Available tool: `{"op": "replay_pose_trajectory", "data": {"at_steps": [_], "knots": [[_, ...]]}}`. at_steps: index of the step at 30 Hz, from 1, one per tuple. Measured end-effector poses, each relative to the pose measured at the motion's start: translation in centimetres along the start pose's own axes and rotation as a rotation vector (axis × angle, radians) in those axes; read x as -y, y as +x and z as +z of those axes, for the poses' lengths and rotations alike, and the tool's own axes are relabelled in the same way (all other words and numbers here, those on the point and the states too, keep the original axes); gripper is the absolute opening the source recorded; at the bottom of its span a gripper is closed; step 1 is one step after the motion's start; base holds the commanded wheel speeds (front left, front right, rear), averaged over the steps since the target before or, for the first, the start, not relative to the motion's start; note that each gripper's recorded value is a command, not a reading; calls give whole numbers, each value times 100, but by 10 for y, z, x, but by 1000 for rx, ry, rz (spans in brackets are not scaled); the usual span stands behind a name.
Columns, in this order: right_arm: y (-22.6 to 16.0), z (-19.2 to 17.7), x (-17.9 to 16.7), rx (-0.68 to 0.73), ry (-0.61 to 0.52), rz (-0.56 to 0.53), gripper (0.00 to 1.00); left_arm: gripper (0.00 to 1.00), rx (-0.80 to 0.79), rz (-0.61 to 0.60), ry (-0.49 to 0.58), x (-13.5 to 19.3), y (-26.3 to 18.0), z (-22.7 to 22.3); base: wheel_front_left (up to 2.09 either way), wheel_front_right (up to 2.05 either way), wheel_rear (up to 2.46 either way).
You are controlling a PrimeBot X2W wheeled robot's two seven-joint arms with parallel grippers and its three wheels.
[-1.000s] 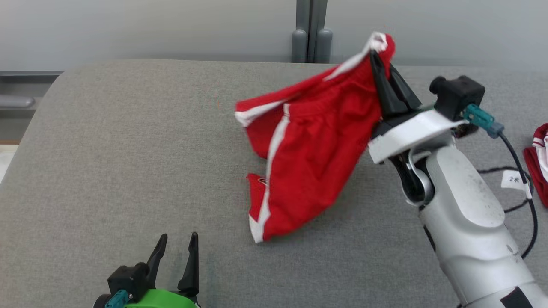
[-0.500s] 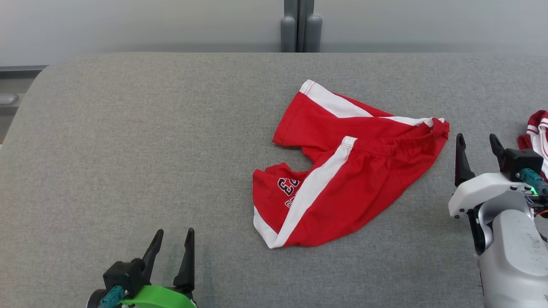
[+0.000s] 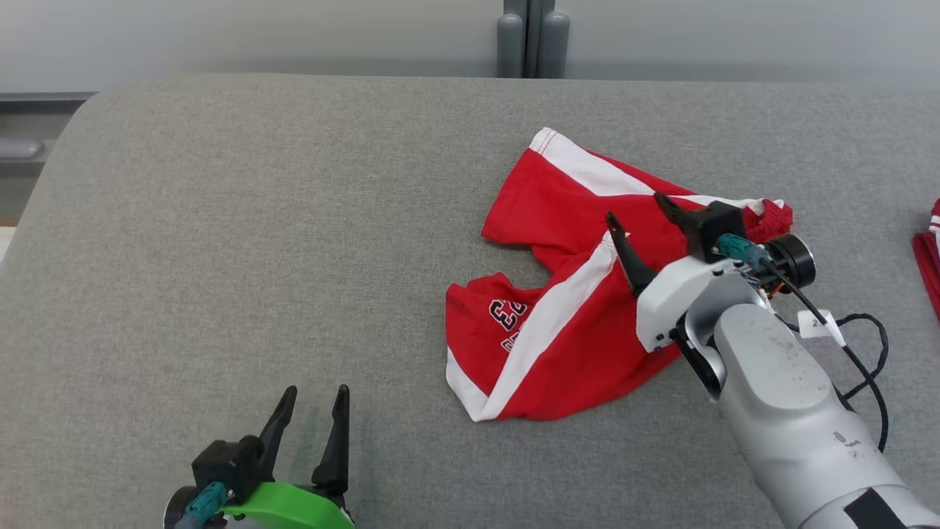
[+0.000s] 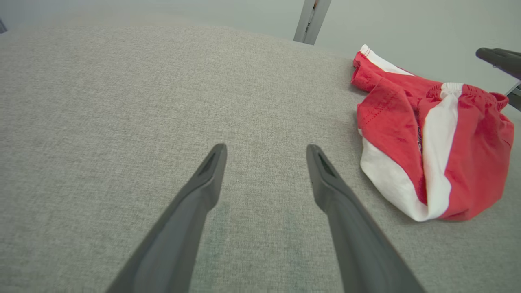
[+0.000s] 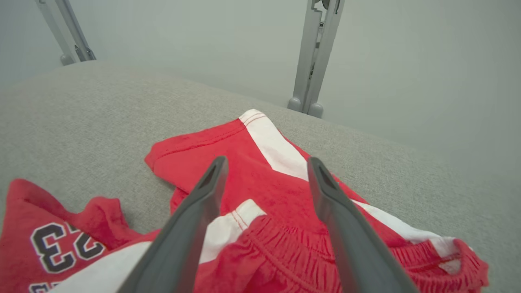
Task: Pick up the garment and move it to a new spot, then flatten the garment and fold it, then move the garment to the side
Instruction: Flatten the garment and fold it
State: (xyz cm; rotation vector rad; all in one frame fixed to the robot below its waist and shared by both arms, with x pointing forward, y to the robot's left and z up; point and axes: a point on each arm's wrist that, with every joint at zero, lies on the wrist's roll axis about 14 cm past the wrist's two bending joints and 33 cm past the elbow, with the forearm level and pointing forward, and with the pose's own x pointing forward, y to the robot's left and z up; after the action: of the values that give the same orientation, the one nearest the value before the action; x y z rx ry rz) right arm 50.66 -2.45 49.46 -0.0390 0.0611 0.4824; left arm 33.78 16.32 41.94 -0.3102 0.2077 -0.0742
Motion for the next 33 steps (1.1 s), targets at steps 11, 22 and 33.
{"op": "replay_pose_trajectory", "data": {"at_steps": [11,22,33], "knots": [[13,-57,-15,-262,-26,73,100,100,-14,58,-16,-17,-2,-4,0,0,0],[-6,-65,-11,-285,34,59,0,100,0,21,-14,-6,5,0,0,0,0],[-37,-48,54,-156,135,-135,0,100,4,-29,-4,10,7,1,0,0,0]]}}
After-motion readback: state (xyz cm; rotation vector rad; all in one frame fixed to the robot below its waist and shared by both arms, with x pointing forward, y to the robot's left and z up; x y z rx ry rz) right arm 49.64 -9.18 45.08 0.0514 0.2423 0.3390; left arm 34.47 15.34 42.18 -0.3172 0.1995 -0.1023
